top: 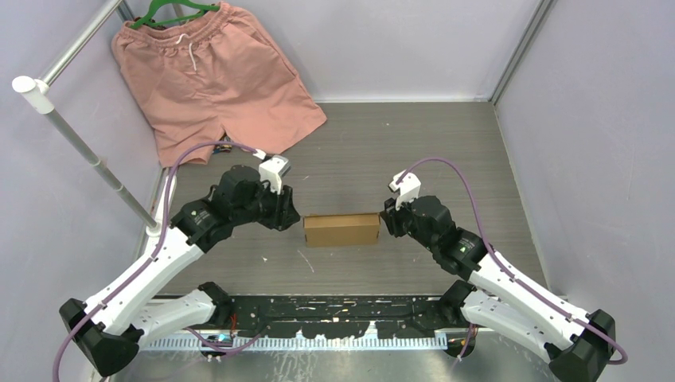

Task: Fold the paper box
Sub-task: Close the paper box at the center of the board.

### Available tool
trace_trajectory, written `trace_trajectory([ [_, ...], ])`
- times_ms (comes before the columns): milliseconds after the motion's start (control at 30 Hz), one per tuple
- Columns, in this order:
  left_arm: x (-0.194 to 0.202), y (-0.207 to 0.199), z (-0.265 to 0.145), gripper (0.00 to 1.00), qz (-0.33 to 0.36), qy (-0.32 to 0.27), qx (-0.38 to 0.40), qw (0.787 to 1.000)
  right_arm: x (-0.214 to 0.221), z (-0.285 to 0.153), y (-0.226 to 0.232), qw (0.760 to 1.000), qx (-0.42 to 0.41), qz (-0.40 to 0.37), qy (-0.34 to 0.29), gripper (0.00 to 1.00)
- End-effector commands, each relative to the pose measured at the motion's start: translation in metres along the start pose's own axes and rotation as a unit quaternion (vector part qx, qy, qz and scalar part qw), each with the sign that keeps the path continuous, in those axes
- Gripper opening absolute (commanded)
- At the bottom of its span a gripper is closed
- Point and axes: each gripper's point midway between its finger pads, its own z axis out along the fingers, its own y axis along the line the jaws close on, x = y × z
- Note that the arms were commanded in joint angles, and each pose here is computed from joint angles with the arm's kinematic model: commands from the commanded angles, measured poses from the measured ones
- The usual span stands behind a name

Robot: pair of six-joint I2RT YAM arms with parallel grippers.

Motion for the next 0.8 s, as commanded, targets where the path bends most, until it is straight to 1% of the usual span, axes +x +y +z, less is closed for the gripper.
trace_trajectory([
  [0, -0.01, 0.015, 0.002, 0.42, 0.014, -0.031, -0.038, 0.999, -0.041, -0.006, 0.005, 0.998, -0.008, 0.006, -0.059, 0.31],
  [100, -0.021, 0.02, 0.001, 0.42, 0.005, -0.078, -0.051, 0.996, -0.042, -0.008, 0.005, 0.998, -0.009, 0.007, -0.062, 0.31],
  [133, -0.021, 0.02, 0.003, 0.42, 0.003, -0.083, -0.05, 0.995, -0.043, -0.009, 0.005, 0.998, -0.009, 0.007, -0.063, 0.31],
  [200, -0.02, 0.021, 0.008, 0.42, 0.002, -0.082, -0.05, 0.995, -0.043, -0.01, 0.005, 0.998, -0.01, 0.006, -0.06, 0.31],
  [267, -0.016, 0.022, 0.014, 0.39, 0.003, -0.069, -0.052, 0.996, -0.043, -0.01, 0.006, 0.998, -0.012, 0.007, -0.06, 0.31],
  [333, -0.013, 0.02, 0.018, 0.3, 0.008, -0.062, -0.048, 0.997, -0.044, -0.011, 0.005, 0.998, -0.012, 0.007, -0.062, 0.31],
  [367, -0.013, 0.019, 0.019, 0.3, 0.01, -0.062, -0.046, 0.997, -0.043, -0.011, 0.005, 0.998, -0.011, 0.008, -0.062, 0.31],
  [533, -0.011, 0.015, 0.019, 0.3, 0.017, -0.057, -0.043, 0.997, -0.044, -0.013, 0.005, 0.998, -0.011, 0.012, -0.063, 0.31],
  [767, -0.021, 0.011, 0.007, 0.36, 0.019, -0.07, -0.048, 0.996, -0.057, -0.019, 0.009, 0.997, -0.02, 0.022, -0.066, 0.31],
])
